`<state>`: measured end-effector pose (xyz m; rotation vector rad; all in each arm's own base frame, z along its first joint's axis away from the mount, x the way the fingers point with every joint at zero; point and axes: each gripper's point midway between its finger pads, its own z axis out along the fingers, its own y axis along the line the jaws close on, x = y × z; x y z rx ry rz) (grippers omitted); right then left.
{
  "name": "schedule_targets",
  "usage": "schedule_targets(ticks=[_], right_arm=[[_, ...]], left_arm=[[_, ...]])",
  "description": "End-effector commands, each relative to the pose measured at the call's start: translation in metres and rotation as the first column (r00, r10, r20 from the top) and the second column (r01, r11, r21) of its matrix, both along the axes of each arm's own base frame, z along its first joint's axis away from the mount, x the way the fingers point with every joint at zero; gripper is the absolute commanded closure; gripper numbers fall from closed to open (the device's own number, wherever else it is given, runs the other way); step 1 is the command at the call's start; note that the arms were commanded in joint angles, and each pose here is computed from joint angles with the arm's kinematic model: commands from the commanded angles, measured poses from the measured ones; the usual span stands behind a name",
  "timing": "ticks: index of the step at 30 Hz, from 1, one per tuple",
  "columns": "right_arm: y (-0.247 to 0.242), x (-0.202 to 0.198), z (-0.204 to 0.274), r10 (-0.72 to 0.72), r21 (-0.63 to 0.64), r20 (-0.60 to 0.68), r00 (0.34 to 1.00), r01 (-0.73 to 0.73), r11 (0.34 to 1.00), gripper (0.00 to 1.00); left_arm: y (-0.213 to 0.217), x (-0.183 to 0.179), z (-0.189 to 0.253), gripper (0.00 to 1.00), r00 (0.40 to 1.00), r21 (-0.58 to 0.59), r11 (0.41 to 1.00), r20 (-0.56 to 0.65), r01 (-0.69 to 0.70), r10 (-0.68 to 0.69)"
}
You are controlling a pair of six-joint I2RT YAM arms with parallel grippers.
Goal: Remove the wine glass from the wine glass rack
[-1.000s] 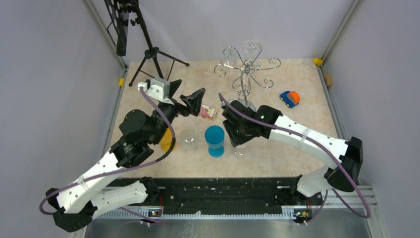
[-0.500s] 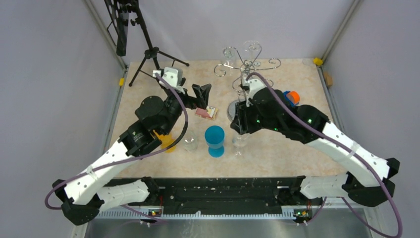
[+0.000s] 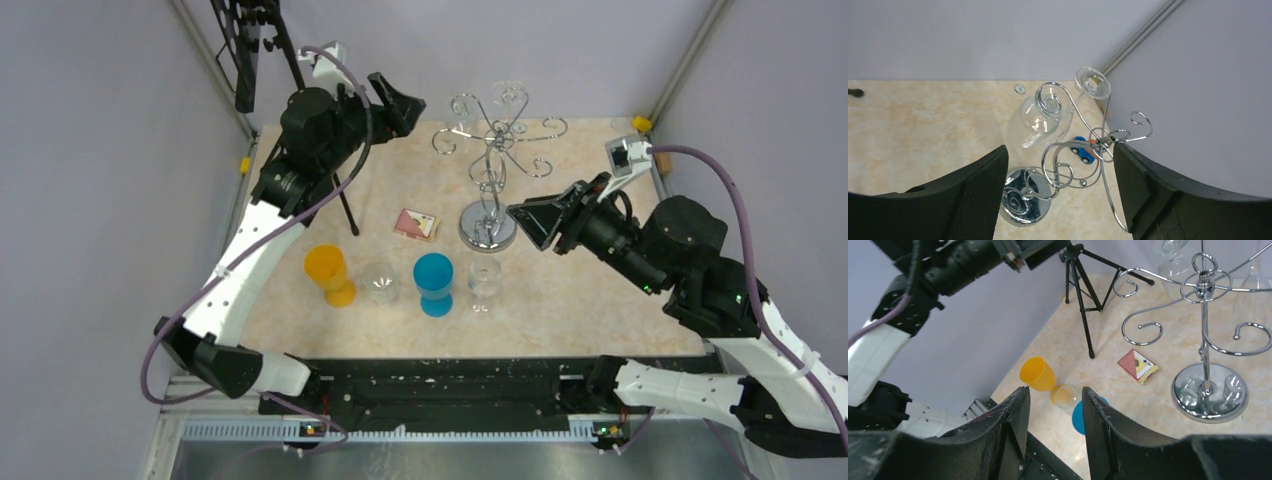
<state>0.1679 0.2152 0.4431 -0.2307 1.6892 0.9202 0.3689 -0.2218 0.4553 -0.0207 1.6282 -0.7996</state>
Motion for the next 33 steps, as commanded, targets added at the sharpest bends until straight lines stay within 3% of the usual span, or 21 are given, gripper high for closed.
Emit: schedule_targets(ticks=[1, 7, 15, 21, 29, 33], right_arm=[[0.002, 0.005, 0.015, -0.027, 0.065, 0.036, 0.999, 0.025, 0.998, 0.56], [-0.001, 0.004, 0.009, -0.033, 0.057, 0.021, 0.999, 0.031, 0.998, 0.56], [-0.005, 0.003, 0.008, -0.042, 0.067, 0.021, 0.999, 0.04, 0.997, 0.56], [-0.004, 0.003, 0.008, -0.04, 0.063, 0.022, 0.999, 0.038, 0.997, 0.56], [-0.006, 0.003, 0.009, -0.044, 0.069, 0.02, 0.999, 0.043, 0.997, 0.56], [-0.008, 0.003, 0.007, -0.052, 0.075, 0.016, 0.999, 0.05, 0.996, 0.56]], left_arm=[[-0.031, 0.02, -0.011, 0.2, 0.979, -0.12, 0.982, -0.12, 0.148, -0.163], [-0.049, 0.06, -0.024, 0.19, 0.97, -0.188, 0.967, -0.137, 0.174, -0.201], [-0.069, 0.084, -0.045, 0.24, 0.942, -0.242, 0.94, -0.175, 0.241, -0.287], [-0.076, 0.098, -0.045, 0.37, 0.929, -0.32, 0.909, -0.167, 0.266, -0.33], [-0.087, 0.109, -0.05, 0.65, 0.891, -0.445, 0.841, -0.175, 0.309, -0.42], [-0.088, 0.108, -0.054, 0.72, 0.882, -0.459, 0.833, -0.19, 0.309, -0.432]])
